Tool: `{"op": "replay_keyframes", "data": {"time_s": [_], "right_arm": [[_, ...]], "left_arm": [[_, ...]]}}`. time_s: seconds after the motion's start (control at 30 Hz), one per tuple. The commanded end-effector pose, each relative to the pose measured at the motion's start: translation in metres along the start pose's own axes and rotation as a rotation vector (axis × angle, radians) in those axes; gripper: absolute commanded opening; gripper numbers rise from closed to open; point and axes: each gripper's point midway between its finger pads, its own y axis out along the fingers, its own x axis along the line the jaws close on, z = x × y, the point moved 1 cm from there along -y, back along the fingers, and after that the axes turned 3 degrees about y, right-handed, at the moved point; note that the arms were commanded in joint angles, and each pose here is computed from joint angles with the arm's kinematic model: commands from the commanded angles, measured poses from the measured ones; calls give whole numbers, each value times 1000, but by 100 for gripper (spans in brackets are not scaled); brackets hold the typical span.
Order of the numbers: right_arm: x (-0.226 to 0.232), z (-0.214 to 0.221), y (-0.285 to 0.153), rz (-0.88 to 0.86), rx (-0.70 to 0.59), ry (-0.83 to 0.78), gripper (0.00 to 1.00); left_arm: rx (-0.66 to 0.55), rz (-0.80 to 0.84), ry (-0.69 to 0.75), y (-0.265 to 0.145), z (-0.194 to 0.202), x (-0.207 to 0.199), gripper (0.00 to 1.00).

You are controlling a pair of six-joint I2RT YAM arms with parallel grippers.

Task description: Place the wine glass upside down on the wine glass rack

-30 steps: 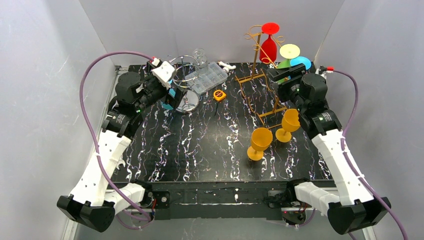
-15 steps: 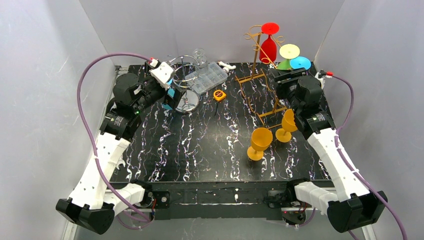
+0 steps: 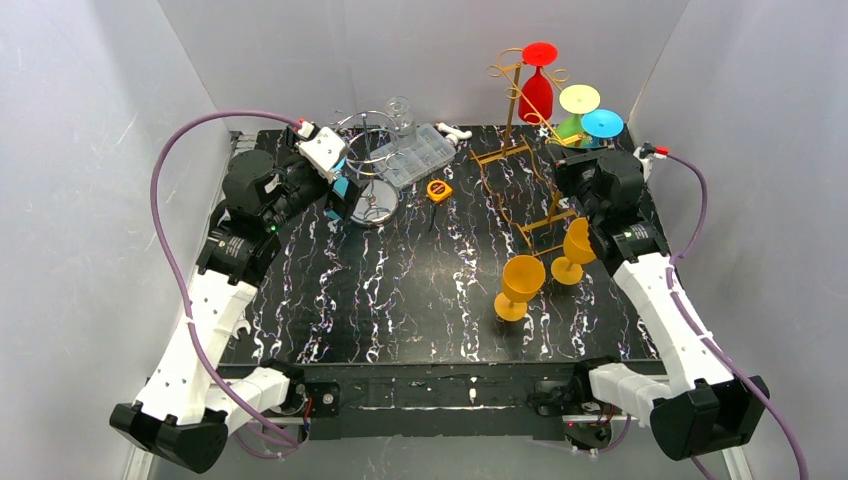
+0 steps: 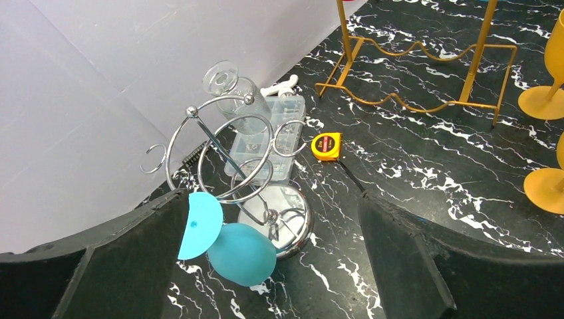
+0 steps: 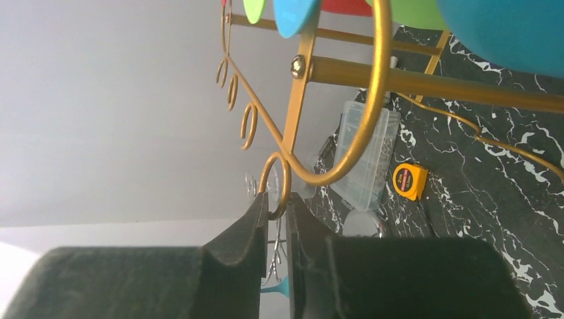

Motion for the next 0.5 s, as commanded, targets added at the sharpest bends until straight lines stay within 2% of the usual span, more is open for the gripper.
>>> {"op": "replay_keyframes", "data": {"time_s": [0.0, 0.13, 0.3, 0.47], "right_arm": [[14, -20, 4, -33, -23, -14, 14], [11, -29, 13, -5, 36, -55, 4], [1, -37, 25, 23, 131, -42, 1], [0, -55, 31, 28, 132, -43, 1]], "left_arm": [[-22, -28, 22, -8, -6, 5, 98], [-27, -24, 27, -9, -7, 4, 98], [-28, -18, 31, -8, -7, 3, 98], [-33, -10, 38, -9, -7, 1, 98]]}}
